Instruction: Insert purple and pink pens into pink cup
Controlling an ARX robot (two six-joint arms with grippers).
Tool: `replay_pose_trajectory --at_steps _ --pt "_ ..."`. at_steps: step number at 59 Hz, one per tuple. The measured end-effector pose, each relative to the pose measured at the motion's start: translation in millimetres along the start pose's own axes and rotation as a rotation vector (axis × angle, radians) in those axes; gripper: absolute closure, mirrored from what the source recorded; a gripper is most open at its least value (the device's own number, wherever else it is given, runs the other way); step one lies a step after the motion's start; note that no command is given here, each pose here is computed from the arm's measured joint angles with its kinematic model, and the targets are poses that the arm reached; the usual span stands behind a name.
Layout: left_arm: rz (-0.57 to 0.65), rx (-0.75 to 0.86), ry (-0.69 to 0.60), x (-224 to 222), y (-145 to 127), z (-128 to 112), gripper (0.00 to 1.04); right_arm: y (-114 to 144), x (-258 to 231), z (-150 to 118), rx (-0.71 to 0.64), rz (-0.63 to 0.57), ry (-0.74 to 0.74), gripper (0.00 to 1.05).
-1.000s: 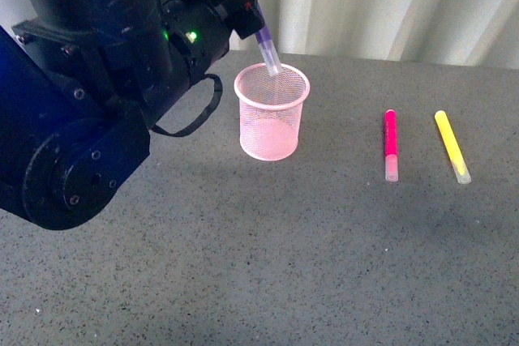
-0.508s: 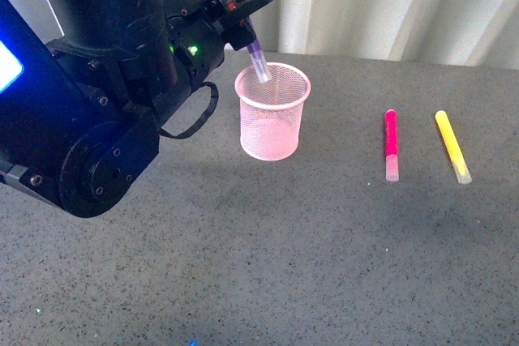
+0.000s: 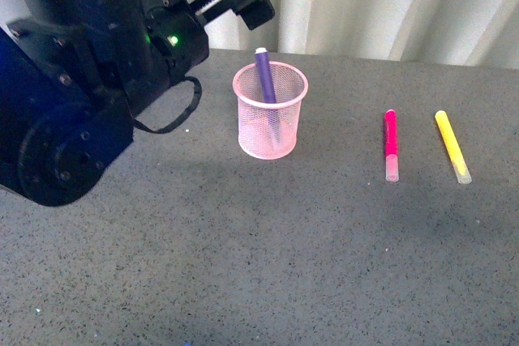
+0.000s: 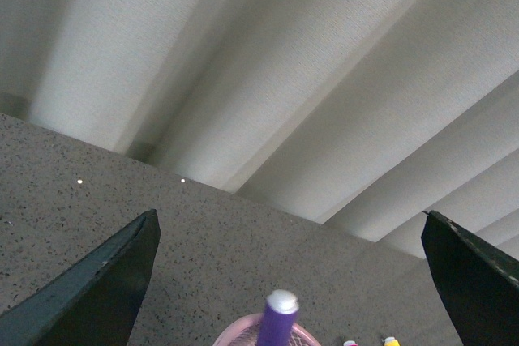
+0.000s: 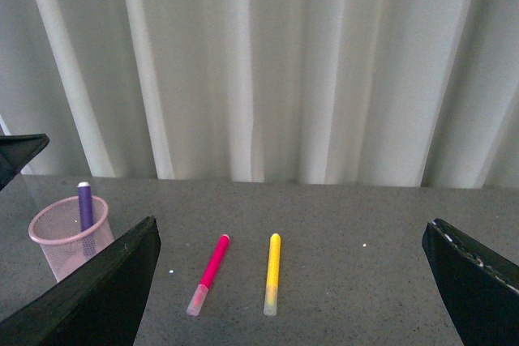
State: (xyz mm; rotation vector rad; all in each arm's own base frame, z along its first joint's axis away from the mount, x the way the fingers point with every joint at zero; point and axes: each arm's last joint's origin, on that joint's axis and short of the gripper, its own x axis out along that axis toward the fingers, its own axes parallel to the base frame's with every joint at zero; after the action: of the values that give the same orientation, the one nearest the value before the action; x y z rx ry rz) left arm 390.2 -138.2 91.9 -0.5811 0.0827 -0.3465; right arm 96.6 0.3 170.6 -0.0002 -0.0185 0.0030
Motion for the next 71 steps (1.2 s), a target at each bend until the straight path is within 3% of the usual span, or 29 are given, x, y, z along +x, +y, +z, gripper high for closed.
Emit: replay_pose_trajectory --at_steps 13,22,34,47,54,60,71 --pt "-0.021 0.014 0.119 -15 -8 61 0.07 0 0 0 0.0 0.0 0.0 0.07" --pt "-0.13 0.13 0.314 -86 -4 125 0.07 0 0 0 0.0 0.0 0.0 0.07" --pt "-0.06 0.111 0.378 -171 22 156 0.07 0 0 0 0.0 0.0 0.0 0.07" --pt "0.052 0.108 0.31 -230 46 156 0.08 0 0 0 0.0 0.0 0.0 0.07" --pt "0.316 0.434 0.034 -241 48 131 0.3 0 0 0 0.0 -0.001 0.0 0.07" --pt "0.362 0.53 -0.073 -249 33 126 0.48 0 0 0 0.0 0.001 0.0 0.07" --pt "0.345 0.562 -0.078 -261 21 107 0.84 0 0 0 0.0 -0.001 0.0 0.07"
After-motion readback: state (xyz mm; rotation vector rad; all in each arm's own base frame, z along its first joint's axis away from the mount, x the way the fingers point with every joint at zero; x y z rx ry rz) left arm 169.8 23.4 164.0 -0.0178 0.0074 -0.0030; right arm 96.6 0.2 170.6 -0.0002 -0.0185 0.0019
